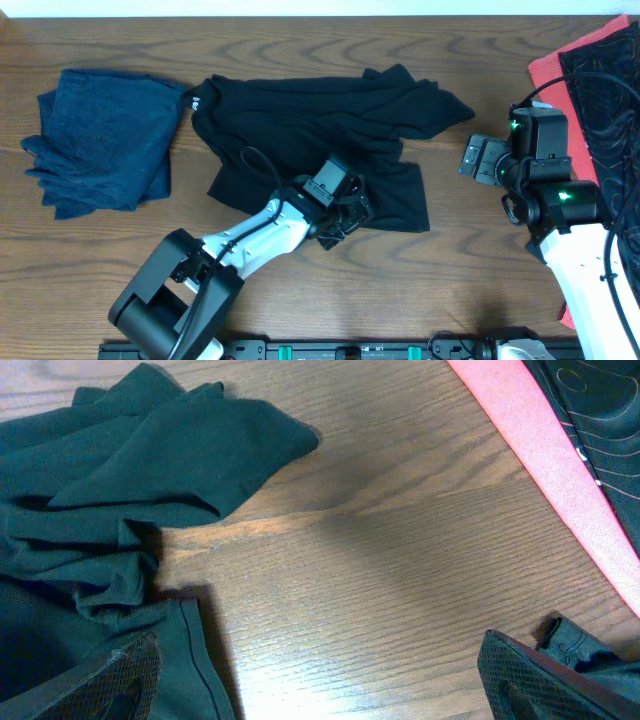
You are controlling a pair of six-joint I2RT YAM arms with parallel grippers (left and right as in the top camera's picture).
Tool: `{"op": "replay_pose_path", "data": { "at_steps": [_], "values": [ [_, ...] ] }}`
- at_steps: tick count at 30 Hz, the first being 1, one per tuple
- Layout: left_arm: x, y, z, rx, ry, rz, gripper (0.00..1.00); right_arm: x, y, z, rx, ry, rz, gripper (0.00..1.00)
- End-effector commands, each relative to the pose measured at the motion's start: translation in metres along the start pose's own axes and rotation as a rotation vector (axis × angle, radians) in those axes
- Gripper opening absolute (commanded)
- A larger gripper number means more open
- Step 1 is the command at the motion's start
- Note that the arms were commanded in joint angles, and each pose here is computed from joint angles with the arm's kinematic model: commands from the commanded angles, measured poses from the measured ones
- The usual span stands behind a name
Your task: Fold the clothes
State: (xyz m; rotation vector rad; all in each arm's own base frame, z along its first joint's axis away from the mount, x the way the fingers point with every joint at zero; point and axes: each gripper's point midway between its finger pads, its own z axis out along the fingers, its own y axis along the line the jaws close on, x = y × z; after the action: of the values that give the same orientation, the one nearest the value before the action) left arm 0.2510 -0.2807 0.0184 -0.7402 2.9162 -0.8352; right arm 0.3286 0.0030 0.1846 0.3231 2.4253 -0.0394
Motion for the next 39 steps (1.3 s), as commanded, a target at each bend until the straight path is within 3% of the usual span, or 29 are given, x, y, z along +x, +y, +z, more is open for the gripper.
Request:
{"op": "replay_pose_path", "data": {
  "at_steps": [1,9,13,16,18,24,26,31,39],
  "values": [
    [-0.012,0.009,0.005,-0.053,-0.117,-0.036,0.79,-0.003,-0.005,0.0,0.019,-0.007,0.011,0.99],
    [-0.008,0.019,0.021,-0.084,-0.112,-0.156,0.78,0.0,-0.006,0.0,0.022,0.004,0.009,0.99],
    [-0.007,0.021,0.032,-0.086,-0.099,-0.182,0.72,0.0,-0.006,0.0,0.023,0.004,0.009,0.99],
    [-0.006,0.023,0.033,-0.09,-0.097,-0.183,0.57,0.0,-0.006,0.0,0.023,0.004,0.009,0.99],
    [-0.006,0.023,0.033,-0.09,-0.097,-0.182,0.41,0.0,-0.006,0.0,0.023,0.004,0.009,0.99],
    [-0.008,0.025,0.032,-0.099,-0.098,-0.156,0.21,0.0,-0.006,0.0,0.023,0.003,0.009,0.99],
    [-0.012,0.026,0.031,-0.1,-0.1,-0.133,0.06,0.0,-0.006,0.0,0.023,0.003,0.009,0.99],
    [-0.012,0.034,0.016,-0.124,-0.044,-0.078,0.06,0.0,-0.006,0.0,0.023,0.003,0.009,0.99],
    [-0.031,0.075,-0.071,-0.255,-0.071,0.072,0.06,0.01,-0.01,0.021,-0.001,0.09,0.041,0.99]
  ]
}}
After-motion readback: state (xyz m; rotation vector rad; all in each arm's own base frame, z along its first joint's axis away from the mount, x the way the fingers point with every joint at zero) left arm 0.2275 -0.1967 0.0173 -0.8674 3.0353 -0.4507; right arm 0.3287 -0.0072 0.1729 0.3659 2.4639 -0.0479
